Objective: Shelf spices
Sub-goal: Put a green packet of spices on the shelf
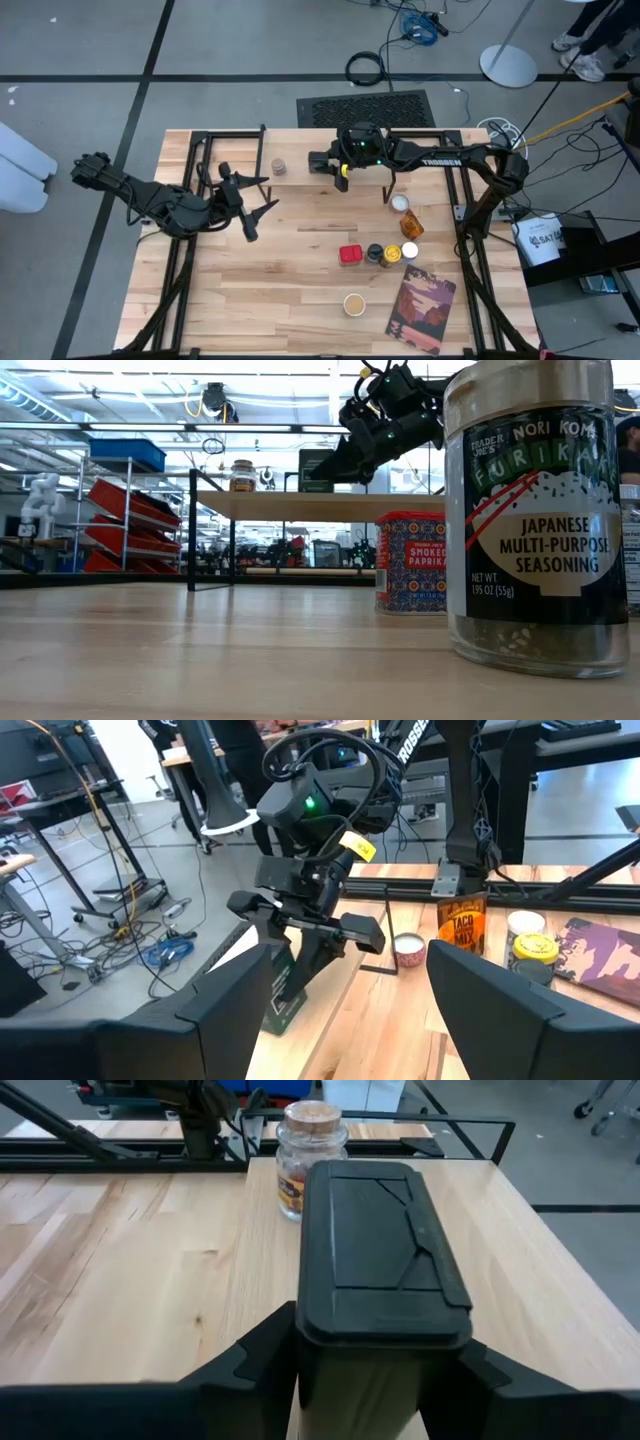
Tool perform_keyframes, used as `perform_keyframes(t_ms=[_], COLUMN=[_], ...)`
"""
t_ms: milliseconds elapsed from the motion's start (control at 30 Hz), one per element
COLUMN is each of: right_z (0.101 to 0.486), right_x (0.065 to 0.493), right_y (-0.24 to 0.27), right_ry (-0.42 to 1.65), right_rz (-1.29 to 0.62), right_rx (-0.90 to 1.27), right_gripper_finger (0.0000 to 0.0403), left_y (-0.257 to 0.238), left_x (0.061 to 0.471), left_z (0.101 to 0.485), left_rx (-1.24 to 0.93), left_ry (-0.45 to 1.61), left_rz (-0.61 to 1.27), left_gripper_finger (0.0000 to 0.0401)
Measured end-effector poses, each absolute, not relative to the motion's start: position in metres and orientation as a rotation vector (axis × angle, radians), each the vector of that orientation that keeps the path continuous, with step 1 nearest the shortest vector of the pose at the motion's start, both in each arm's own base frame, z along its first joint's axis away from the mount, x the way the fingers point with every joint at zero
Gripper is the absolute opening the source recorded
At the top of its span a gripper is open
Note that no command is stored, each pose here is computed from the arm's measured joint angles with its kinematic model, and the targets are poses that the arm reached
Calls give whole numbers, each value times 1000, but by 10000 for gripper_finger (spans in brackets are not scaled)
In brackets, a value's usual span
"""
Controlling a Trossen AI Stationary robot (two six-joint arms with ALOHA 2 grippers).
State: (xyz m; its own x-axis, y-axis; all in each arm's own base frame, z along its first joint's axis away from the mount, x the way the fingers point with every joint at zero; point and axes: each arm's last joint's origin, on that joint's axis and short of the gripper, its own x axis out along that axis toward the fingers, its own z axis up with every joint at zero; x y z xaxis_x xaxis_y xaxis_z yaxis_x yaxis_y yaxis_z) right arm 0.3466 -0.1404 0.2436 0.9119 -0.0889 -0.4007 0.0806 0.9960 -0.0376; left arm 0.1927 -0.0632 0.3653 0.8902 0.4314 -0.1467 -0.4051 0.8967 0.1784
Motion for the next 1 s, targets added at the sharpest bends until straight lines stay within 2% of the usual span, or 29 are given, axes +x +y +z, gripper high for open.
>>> perform_keyframes(t_ms=[400, 800, 1000], right_z=[248, 273, 273], right_x=[342, 322, 322], right_y=[-143, -134, -134], right_ry=[422, 434, 437], right_rz=[-91, -75, -77], right_rx=[-31, -38, -45], right_gripper_finger=[163, 217, 226], left_y=[-63, -63, -63], left_x=[193, 193, 193], left_z=[365, 365, 365], left_rx=[144, 144, 143], left_ry=[185, 185, 184], left_rz=[436, 435, 436], left_gripper_finger=[279, 279, 279])
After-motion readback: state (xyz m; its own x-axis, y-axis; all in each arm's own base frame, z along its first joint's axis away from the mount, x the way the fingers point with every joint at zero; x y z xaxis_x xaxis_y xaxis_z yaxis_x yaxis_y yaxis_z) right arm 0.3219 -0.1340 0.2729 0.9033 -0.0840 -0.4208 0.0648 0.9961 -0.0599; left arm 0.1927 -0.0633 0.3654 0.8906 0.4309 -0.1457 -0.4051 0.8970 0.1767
